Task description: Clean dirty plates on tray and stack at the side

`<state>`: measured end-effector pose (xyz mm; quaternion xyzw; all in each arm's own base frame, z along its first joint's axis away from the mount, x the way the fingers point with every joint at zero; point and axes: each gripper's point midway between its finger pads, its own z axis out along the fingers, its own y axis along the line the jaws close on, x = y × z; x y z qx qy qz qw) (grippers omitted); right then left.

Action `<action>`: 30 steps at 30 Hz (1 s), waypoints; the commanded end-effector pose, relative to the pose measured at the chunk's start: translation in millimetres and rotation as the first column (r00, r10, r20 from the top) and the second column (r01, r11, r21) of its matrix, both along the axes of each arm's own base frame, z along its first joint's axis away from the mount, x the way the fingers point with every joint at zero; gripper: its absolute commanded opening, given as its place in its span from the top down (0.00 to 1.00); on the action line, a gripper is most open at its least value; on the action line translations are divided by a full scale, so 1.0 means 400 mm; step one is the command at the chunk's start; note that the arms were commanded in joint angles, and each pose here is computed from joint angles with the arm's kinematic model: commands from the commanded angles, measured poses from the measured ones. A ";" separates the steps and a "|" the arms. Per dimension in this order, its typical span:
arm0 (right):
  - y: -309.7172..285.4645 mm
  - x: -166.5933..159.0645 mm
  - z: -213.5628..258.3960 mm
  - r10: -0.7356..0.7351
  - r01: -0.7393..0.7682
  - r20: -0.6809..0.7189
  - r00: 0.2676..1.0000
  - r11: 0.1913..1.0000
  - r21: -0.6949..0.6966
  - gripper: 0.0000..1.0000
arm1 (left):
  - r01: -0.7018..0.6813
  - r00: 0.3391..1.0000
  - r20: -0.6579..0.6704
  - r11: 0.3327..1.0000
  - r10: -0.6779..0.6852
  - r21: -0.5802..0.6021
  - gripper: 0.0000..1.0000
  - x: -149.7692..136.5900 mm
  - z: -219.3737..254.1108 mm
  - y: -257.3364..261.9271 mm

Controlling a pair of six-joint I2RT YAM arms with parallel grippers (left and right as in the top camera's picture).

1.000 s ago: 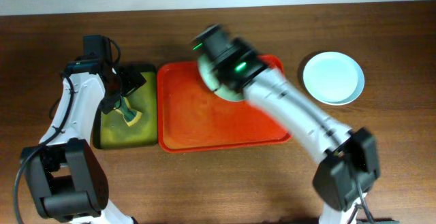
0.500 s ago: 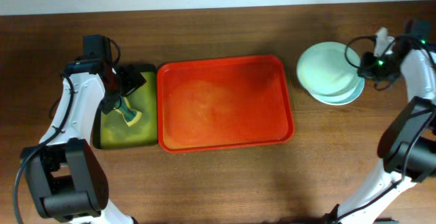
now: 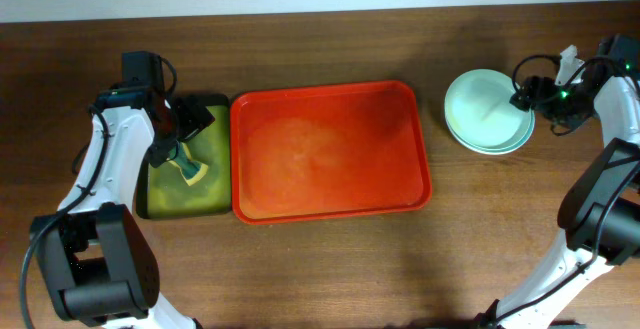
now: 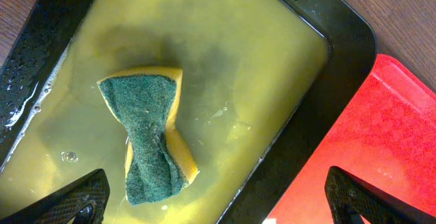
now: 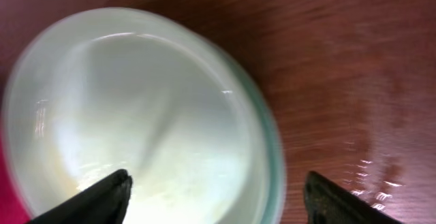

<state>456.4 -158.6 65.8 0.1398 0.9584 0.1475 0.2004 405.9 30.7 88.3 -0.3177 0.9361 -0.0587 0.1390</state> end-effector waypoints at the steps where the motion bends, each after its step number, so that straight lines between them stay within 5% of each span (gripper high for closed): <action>1: 0.179 0.038 0.049 0.204 -0.239 0.169 0.964 0.946 0.220 0.35 | 0.012 1.000 0.018 1.000 -0.012 -0.004 0.01 0.004 0.017 -0.001; 7: 0.387 0.061 0.050 0.454 -0.489 0.219 0.864 0.860 0.147 0.42 | 0.012 1.000 0.019 1.000 -0.012 -0.004 0.01 0.005 0.017 -0.001; 9: 0.442 0.057 0.025 0.510 -0.526 0.156 0.846 0.847 0.083 0.56 | 0.012 1.000 0.019 1.000 -0.012 -0.004 0.01 0.005 0.017 -0.001; 17: 0.511 -0.006 -0.073 0.581 -0.607 -0.179 0.794 0.770 -0.195 0.46 | 0.012 1.000 0.019 1.000 -0.012 -0.003 0.01 0.005 0.017 -0.001; 26: 0.524 -0.061 -0.175 0.587 -0.634 -0.244 0.772 0.740 -0.225 0.46 | 0.010 1.000 0.018 1.000 -0.010 -0.003 0.01 0.004 0.017 0.001; 30: 0.524 -0.062 -0.176 0.543 -0.591 -0.247 0.803 0.778 -0.214 0.76 | 0.012 1.000 0.018 1.000 -0.012 -0.004 0.01 0.004 0.017 0.000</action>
